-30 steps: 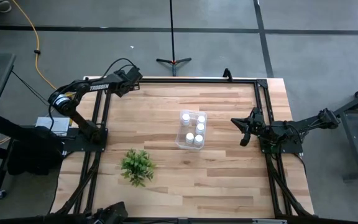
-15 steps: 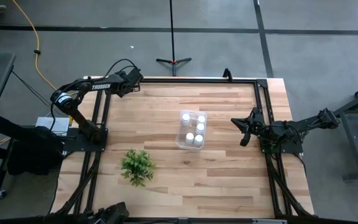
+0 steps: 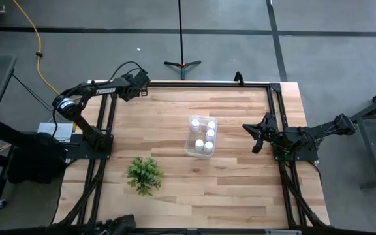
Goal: Pick and place pill bottles into a basket
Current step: Put the white medicine bottle into the transparent bin
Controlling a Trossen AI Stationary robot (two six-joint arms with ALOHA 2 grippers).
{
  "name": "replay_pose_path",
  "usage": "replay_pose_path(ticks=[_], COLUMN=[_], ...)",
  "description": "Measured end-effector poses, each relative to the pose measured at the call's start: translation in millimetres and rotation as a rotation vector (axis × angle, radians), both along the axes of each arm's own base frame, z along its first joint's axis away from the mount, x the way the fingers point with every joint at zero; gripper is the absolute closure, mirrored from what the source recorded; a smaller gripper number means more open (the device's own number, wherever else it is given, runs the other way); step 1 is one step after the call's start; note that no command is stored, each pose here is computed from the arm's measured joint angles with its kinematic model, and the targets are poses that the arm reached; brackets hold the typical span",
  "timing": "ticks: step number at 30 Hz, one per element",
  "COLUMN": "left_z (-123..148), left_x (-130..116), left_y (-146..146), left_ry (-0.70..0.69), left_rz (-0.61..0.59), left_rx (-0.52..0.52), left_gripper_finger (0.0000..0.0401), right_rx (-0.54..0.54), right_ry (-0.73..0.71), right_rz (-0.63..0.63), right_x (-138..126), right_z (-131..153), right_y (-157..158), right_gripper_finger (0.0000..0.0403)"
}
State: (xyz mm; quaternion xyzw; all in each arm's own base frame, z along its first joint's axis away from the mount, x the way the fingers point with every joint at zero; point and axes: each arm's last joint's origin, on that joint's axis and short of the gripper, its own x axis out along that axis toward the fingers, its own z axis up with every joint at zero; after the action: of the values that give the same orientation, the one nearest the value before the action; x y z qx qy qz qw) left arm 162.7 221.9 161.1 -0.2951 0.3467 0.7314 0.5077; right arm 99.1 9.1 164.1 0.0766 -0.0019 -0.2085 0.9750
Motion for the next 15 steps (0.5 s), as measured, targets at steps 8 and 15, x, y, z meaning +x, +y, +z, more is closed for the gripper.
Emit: replay_pose_path(ticks=[8, 15], left_z=[9, 26], left_x=[1, 7], left_y=[-4, -16], left_ry=[-0.078, -0.112], left_rz=[-0.074, -0.204], left_rx=[-0.05, -0.038], left_gripper_finger=[0.0194, 0.0236], right_rx=[0.0, -0.001], right_ry=[0.0, 0.001], right_rz=[0.0, 0.0], right_x=[0, 0], right_z=[0, 0], right_y=[0, 0], right_gripper_finger=[0.0401, 0.0402])
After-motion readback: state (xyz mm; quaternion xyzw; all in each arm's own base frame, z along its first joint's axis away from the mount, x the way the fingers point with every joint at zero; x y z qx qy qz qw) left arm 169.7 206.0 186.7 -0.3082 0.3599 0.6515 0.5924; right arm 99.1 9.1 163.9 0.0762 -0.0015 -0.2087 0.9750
